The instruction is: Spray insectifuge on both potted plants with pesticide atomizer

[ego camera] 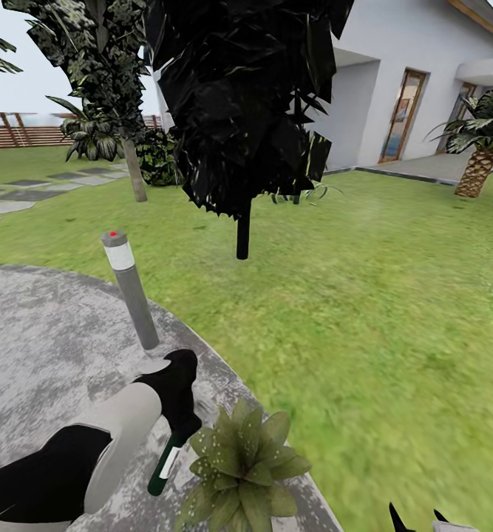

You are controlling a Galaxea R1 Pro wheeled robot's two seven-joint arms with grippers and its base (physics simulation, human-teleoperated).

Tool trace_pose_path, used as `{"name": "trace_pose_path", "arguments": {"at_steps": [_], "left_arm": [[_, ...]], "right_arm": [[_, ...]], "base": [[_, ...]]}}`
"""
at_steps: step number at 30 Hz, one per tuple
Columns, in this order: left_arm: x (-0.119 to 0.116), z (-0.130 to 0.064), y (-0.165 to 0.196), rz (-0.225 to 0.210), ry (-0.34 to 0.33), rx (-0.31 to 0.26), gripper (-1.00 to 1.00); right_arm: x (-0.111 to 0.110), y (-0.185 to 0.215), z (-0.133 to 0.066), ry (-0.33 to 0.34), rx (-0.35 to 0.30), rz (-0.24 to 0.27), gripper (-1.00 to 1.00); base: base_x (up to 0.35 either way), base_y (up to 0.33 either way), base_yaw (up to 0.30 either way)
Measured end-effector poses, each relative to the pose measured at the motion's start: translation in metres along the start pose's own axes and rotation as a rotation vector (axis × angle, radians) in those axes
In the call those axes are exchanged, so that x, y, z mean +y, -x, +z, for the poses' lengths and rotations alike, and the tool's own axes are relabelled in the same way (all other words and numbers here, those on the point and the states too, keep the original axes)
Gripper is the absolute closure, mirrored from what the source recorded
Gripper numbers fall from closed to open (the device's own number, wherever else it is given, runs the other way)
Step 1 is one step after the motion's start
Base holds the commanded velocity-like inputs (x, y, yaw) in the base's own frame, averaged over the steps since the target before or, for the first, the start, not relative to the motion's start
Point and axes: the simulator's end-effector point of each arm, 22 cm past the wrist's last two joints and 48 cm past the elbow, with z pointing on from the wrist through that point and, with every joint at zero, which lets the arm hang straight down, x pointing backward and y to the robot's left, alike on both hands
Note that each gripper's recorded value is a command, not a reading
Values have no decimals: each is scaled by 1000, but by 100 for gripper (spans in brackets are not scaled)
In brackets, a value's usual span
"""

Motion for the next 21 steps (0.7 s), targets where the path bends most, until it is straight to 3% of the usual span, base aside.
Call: {"name": "trace_pose_path", "arguments": {"at_steps": [2,6,12,17,21], "left_arm": [[-8,22,-14,4,-14,34,100],[-6,28,-20,10,-12,40,100],[-9,24,-13,14,-20,22,100],[-2,0,10,14,15,-60,100],[3,-4,10,9,22,-70,100]], "right_arm": [[0,0,0,0,0,0,-100],[0,0,0,1,0,-1,-100],[0,0,0,0,0,0,-100],[0,0,0,0,0,0,-100],[0,0,0,0,0,0,-100]], "base": [[0,0,0],[0,0,0],[0,0,0],[0,0,0],[0,0,0]]}}
